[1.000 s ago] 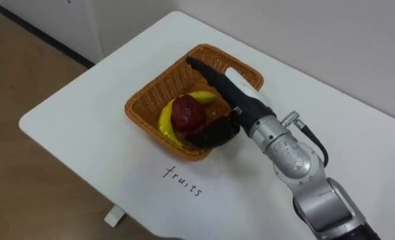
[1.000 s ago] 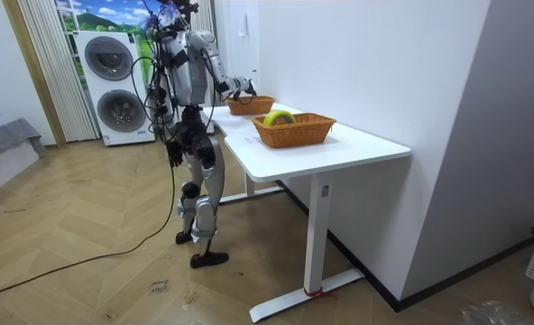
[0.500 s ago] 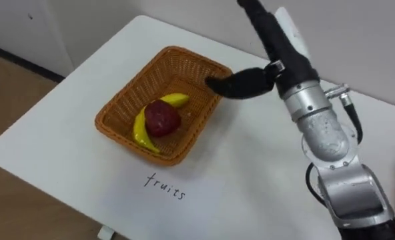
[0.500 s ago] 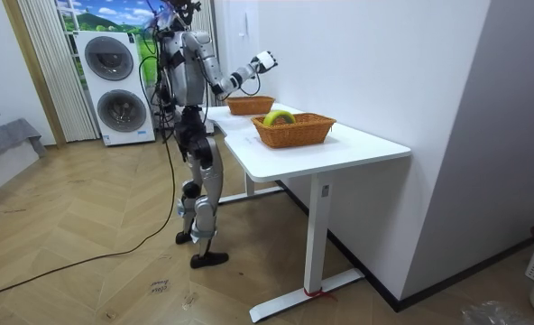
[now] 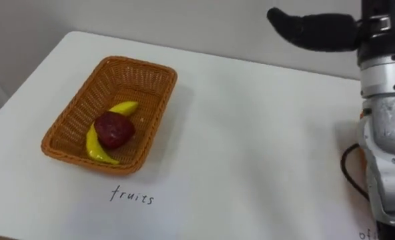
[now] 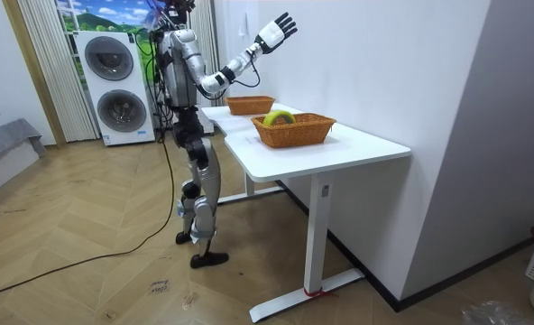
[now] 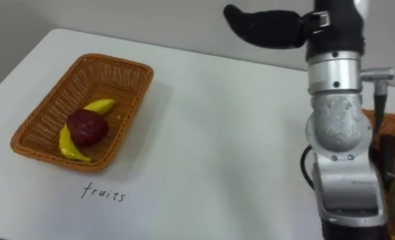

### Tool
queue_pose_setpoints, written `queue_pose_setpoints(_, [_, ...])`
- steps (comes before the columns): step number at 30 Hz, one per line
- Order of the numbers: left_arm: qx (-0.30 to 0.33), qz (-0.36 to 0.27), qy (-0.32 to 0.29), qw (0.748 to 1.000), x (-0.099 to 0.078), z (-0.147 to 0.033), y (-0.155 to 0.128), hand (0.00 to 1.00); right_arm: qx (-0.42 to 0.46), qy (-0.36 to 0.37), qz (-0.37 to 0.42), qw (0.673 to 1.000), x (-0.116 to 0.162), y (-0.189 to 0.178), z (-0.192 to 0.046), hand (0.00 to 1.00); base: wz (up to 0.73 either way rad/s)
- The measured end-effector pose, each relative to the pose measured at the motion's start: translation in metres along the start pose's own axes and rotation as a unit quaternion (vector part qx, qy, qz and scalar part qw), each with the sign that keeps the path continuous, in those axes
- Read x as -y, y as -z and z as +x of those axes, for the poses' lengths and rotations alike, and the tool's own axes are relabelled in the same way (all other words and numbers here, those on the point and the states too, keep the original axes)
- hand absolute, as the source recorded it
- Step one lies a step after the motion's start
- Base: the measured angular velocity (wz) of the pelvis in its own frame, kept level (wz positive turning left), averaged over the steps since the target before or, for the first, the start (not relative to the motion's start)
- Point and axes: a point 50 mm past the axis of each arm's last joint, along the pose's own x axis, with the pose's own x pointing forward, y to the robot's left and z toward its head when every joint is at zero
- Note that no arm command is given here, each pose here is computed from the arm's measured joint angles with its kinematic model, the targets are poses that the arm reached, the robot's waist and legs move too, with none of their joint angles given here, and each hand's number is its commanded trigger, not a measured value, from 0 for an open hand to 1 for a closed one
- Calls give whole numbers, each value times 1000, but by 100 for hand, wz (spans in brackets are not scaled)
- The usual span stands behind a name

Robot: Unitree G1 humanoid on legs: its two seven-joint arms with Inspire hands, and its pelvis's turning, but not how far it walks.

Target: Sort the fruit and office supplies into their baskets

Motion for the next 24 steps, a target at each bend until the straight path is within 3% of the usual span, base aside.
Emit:
queue_pose_setpoints(5, [-29,-13,-6,999,-4,-4,18,0,-31,56,-21,998,23,14,-13,0,-17])
queue_pose_setpoints(11, [-35,-31,-25,999,-14,-6,27,0,-64,190,-58,978,73,26,-27,0,-16])
queue_pose_setpoints(17, [-47,-53,-51,996,-29,-10,42,0,-63,334,-59,939,124,27,-53,0,-21])
queue_pose_setpoints(24, [-45,-68,-62,995,-35,-12,45,0,-95,449,-8,888,152,33,-93,0,-10])
